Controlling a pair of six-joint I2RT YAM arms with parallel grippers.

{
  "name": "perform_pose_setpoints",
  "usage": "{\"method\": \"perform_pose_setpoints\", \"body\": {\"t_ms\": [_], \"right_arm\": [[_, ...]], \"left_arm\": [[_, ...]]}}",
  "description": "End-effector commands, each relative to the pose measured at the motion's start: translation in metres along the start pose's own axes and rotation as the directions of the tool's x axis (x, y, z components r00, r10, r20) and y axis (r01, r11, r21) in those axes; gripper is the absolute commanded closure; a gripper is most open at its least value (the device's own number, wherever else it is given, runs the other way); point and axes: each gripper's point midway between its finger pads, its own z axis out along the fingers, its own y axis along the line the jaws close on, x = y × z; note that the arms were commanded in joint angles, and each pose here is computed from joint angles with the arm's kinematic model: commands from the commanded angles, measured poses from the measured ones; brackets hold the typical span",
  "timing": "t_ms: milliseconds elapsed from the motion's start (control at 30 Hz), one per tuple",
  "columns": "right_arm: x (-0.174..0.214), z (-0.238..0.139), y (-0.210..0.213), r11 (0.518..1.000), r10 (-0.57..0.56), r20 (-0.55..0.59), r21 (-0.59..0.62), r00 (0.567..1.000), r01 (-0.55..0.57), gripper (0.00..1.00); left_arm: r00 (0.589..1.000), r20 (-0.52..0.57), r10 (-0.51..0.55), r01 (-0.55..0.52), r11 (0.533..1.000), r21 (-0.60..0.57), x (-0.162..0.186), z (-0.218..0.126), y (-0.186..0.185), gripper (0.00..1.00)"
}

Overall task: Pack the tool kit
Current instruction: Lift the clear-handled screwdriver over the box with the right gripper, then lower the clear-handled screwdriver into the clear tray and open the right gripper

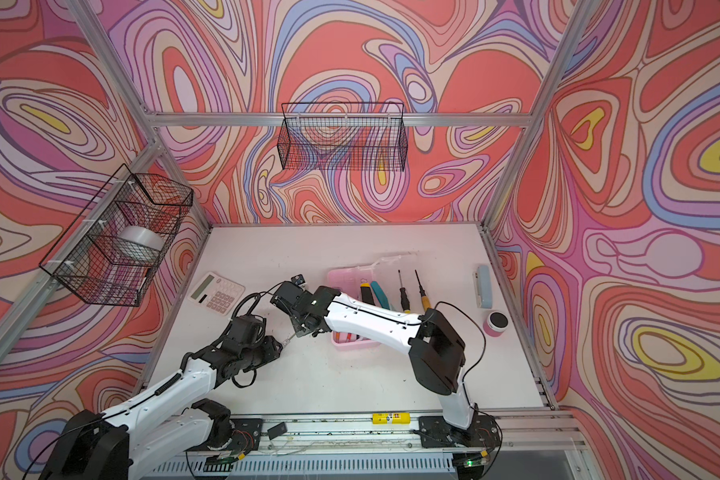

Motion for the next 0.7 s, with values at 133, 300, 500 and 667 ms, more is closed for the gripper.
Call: {"method": "perform_pose_setpoints", "body": {"t_ms": [133, 300, 500, 667], "right_arm": [[-0.014, -0.050, -0.124, 0.973, 0.099, 0.090, 0.202, 0.991, -0.116, 0.90], [-0.002, -0.062, -0.186, 0.945, 0.174, 0.107, 0.260, 0.979, -0.196, 0.90], [0.011, -0.060, -0.217, 0.929, 0.217, 0.109, 0.281, 0.970, -0.240, 0.90], [0.020, -0.052, -0.226, 0.925, 0.230, 0.092, 0.290, 0.969, -0.247, 0.90]], "left_arm": [[1.000, -0.003, 0.003, -0.003, 1.000, 0.004, -0.003, -0.001, -0.004, 0.51], [1.000, 0.010, 0.007, -0.007, 0.999, 0.032, -0.010, 0.000, -0.013, 0.52], [1.000, 0.001, -0.001, 0.001, 0.999, 0.042, -0.011, -0.001, -0.017, 0.52], [1.000, 0.007, -0.011, 0.010, 0.998, 0.061, -0.013, -0.006, -0.021, 0.52]]}}
